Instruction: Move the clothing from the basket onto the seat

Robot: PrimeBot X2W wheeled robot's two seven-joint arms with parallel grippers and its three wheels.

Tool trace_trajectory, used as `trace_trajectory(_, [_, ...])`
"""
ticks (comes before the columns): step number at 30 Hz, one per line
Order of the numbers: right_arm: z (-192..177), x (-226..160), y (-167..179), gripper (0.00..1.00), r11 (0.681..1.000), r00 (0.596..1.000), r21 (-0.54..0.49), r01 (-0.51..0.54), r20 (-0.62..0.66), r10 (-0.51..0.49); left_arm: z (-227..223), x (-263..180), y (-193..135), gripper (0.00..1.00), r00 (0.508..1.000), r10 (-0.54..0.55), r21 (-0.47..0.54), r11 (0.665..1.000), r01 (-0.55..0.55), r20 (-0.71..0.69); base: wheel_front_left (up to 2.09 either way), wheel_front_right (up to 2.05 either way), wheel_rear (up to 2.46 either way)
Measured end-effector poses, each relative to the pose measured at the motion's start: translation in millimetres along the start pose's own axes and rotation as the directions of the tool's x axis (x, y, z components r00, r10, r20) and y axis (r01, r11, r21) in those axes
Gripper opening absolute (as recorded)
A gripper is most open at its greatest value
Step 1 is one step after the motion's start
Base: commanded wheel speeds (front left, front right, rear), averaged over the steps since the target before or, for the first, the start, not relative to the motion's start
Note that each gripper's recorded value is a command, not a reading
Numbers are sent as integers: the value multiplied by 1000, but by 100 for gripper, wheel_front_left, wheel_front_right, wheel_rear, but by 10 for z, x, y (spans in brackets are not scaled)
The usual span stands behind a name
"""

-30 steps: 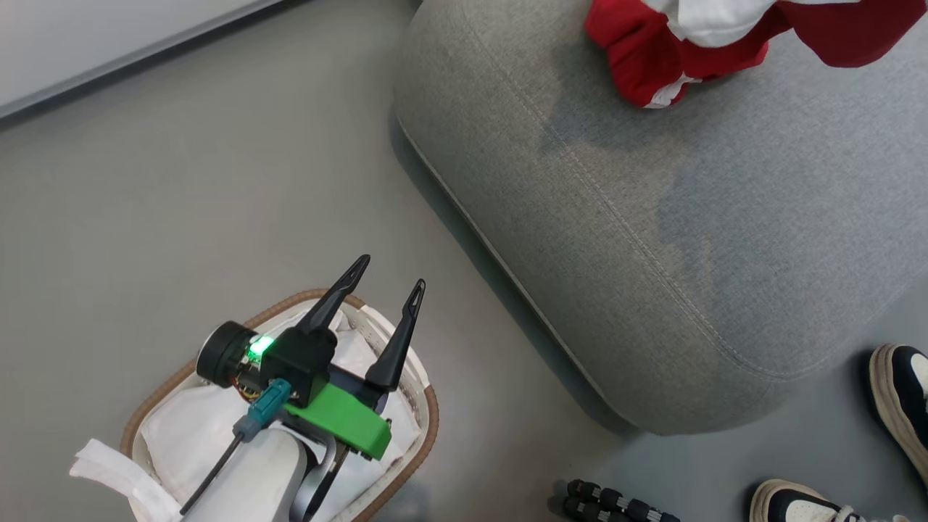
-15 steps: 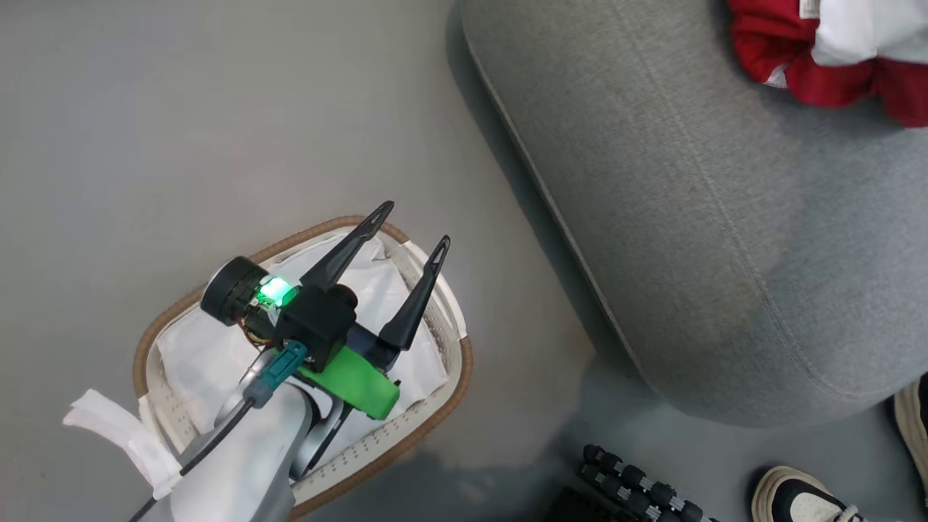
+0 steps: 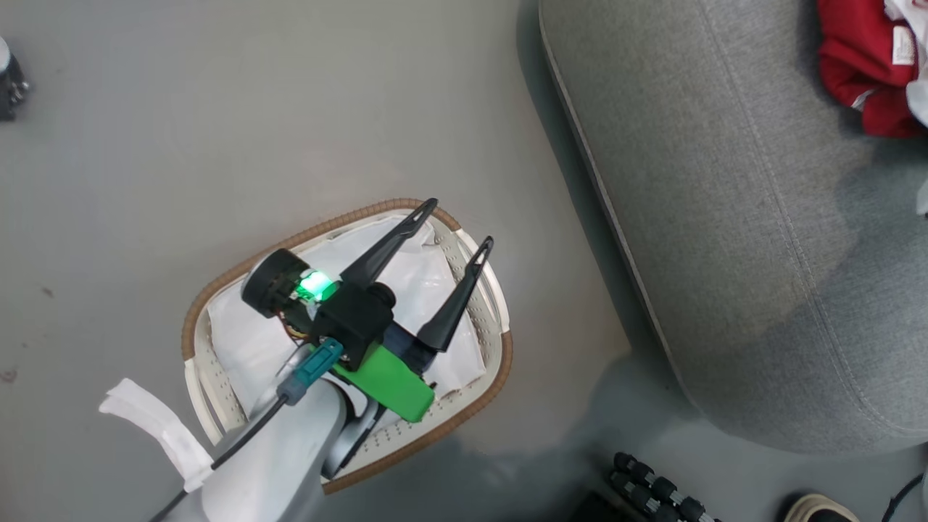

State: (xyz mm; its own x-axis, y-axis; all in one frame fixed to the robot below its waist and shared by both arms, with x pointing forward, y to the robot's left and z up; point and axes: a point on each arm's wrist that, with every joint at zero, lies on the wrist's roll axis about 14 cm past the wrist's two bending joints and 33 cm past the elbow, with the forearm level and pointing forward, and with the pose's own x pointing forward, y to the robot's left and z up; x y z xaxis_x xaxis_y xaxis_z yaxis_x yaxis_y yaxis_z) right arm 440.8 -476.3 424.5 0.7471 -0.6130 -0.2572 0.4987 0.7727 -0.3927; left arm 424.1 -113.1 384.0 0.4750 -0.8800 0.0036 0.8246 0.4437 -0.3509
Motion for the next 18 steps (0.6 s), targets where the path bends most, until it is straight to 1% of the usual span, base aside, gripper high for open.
trace_trajectory(1, [-27,-38,-6,100,1000,1000,5,-1,-5,1,48,9,-31,100,1000,0,-2,1000,0,10,0,0,0])
trace_trajectory(4, [-18,-145,-6,100,1000,1000,21,-12,5,11,150,-3,-107,100,1000,7,-3,1000,-7,24,0,0,0])
trace_trajectory(9, [183,-382,-64,100,999,995,28,-34,92,31,345,-31,-276,100,998,22,-6,1000,-22,53,0,0,0])
trace_trajectory(11, [257,-491,-32,100,998,990,31,-56,129,52,412,-52,-340,100,998,29,-2,1000,-29,62,0,0,0])
trace_trajectory(14, [388,-670,43,100,993,978,63,-96,193,82,524,-105,-388,100,995,53,9,999,-53,80,0,0,0])
trace_trajectory(18, [640,-912,185,100,979,946,109,-171,298,132,645,-207,-413,100,990,101,20,994,-104,100,0,0,0])
